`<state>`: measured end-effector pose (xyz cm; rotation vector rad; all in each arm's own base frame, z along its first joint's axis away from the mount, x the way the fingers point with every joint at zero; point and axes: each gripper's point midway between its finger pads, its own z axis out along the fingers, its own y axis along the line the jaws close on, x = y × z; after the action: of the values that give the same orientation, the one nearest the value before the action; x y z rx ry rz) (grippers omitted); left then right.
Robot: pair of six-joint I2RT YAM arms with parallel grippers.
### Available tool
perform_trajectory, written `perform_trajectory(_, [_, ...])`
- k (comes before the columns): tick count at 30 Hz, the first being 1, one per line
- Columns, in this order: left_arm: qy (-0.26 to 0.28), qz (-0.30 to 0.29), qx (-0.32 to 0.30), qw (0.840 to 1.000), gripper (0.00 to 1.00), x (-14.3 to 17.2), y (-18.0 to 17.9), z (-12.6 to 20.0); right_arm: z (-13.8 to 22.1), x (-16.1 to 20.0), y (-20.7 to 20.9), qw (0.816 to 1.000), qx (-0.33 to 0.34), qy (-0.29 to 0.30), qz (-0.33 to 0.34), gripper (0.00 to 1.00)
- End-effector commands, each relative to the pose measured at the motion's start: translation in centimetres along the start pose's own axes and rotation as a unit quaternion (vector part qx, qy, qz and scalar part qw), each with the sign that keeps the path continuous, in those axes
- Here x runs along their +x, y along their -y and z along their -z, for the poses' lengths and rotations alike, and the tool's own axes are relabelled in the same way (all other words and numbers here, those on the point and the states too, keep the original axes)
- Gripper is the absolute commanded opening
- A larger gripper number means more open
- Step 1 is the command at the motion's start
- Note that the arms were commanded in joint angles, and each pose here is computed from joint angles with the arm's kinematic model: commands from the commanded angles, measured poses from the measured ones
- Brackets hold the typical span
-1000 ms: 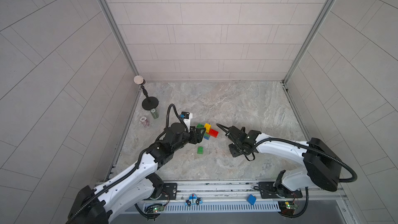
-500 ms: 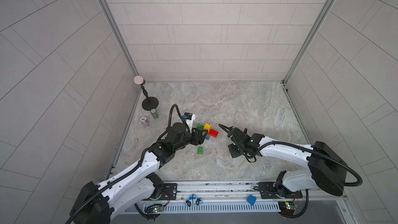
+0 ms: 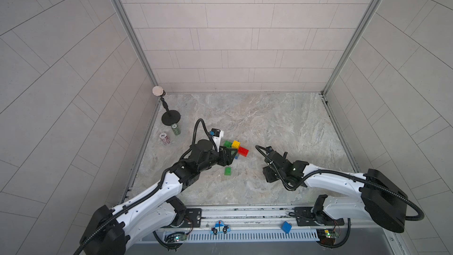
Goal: Assemble a fork with lego
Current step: Pick up the lego brick from the center of the board.
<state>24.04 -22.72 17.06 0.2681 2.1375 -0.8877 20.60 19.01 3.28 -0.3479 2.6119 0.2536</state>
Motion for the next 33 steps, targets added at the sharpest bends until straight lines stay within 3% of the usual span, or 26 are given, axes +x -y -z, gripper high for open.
perform_trajectory(1, [0.012, -0.01, 0.013, 1.0, 0.74, -1.0, 0.9, 0.0, 0.1, -1.0, 0.2, 0.999, 0.008, 0.033, -0.023, 0.56])
perform_trajectory(19, [0.012, -0.007, 0.007, 1.0, 0.74, -1.2, 0.8, -0.2, 0.9, -0.6, 0.5, 0.999, 0.009, 0.027, -0.018, 0.32])
perform_trajectory(22, [0.017, 0.004, -0.008, 1.0, 0.74, -2.0, 0.3, 0.1, 2.8, -2.3, 0.4, 0.998, 0.01, 0.053, -0.013, 0.19])
perform_trajectory(24, [0.018, 0.005, -0.01, 1.0, 0.74, -2.8, 0.4, 0.3, 5.1, -4.5, 0.6, 0.995, 0.012, 0.095, -0.016, 0.0])
perform_trajectory(28, [-0.006, 0.006, -0.006, 1.0, 0.66, -3.4, 0.6, 0.1, 8.6, -8.1, 1.0, 0.982, 0.012, 0.187, -0.015, 0.0])
perform_trajectory(30, [-0.027, 0.008, -0.003, 1.0, 0.62, -3.3, 0.6, -0.2, 10.1, -10.3, -0.6, 0.974, -0.009, 0.222, 0.053, 0.0])
perform_trajectory(33, [-0.052, 0.021, 0.013, 0.998, 0.57, -2.9, 0.8, -0.7, 11.4, -10.5, 0.2, 0.982, 0.023, 0.174, 0.07, 0.0])
